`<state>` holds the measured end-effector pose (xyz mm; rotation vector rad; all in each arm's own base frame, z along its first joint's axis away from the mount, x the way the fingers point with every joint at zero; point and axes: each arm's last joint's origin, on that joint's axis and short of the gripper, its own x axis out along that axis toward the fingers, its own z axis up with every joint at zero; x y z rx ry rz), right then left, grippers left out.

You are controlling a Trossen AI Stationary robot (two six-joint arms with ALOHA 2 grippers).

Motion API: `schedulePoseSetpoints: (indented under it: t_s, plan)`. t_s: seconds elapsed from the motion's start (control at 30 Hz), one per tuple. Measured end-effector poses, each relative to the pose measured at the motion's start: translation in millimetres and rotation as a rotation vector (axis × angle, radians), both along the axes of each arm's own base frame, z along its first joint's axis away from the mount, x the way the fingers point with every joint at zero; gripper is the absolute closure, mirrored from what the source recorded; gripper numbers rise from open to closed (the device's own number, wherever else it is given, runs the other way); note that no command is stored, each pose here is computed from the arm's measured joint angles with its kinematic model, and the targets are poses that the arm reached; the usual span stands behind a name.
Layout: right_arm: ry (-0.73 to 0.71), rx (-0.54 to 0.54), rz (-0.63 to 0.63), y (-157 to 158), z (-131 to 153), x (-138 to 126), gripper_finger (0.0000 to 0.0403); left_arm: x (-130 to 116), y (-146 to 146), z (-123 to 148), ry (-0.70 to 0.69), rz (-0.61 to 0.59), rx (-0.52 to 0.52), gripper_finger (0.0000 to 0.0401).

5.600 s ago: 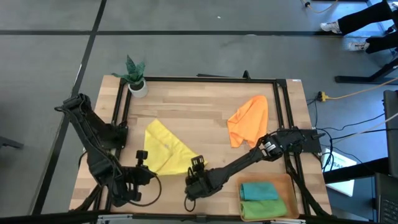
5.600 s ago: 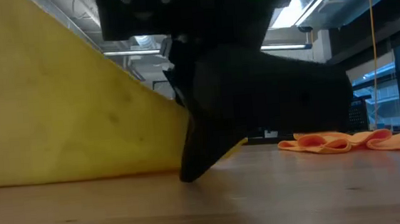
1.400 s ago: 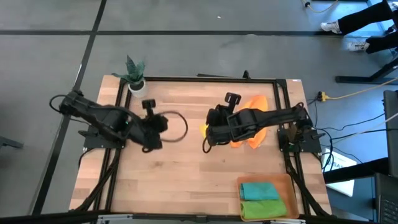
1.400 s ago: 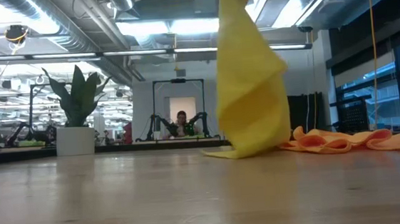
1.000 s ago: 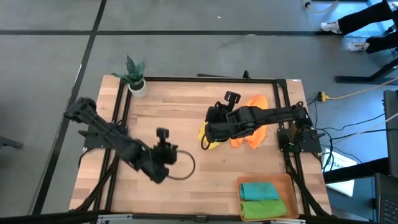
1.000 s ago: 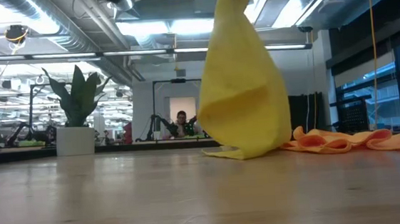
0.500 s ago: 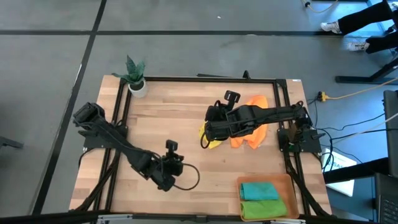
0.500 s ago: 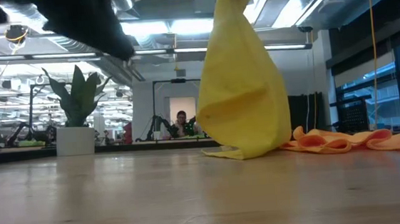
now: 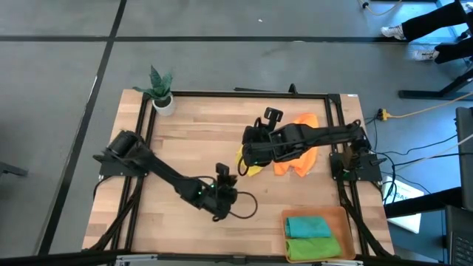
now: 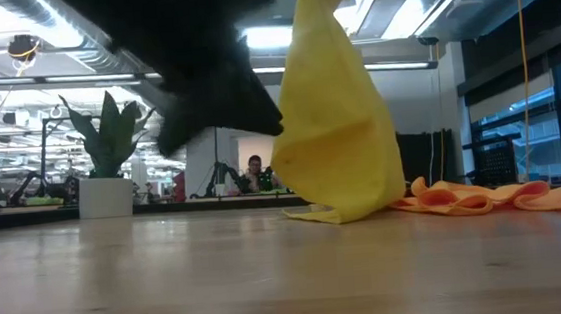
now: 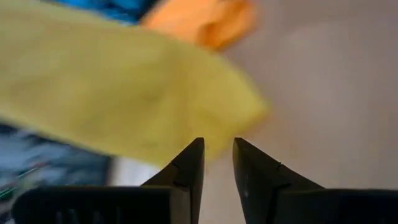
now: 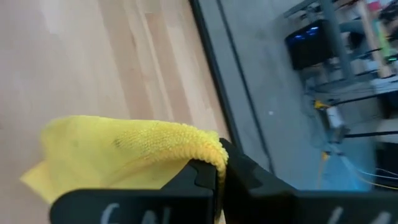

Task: Roll microfiber towels into tight, uniform cylinder then place into a basket
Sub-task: Roll the yellow microfiber towel

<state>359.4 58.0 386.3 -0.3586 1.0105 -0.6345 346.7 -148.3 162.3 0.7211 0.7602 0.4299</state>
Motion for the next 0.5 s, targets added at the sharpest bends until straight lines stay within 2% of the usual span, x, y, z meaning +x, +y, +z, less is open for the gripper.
schedulePoseSetpoints:
  t_s: [0.07,0.13,0.37,0.5]
  plan:
    - [-0.013,0.048,0.007,-1,4,0,0.0393,4,3,-5,-0.059,0.080,0.085,0.0327]
    - [-0.029,0.075,0.009,-3,9,-1,0.0393,8,6,-8,-0.096,0.126,0.125,0.0325]
    - [-0.142,0.128,-0.007,-14,28,1,0.0393,14,14,-16,-0.087,0.133,0.081,0.0323]
    - [-0.211,0.182,-0.001,-19,35,5,0.0393,13,14,-14,-0.121,0.169,0.125,0.0324]
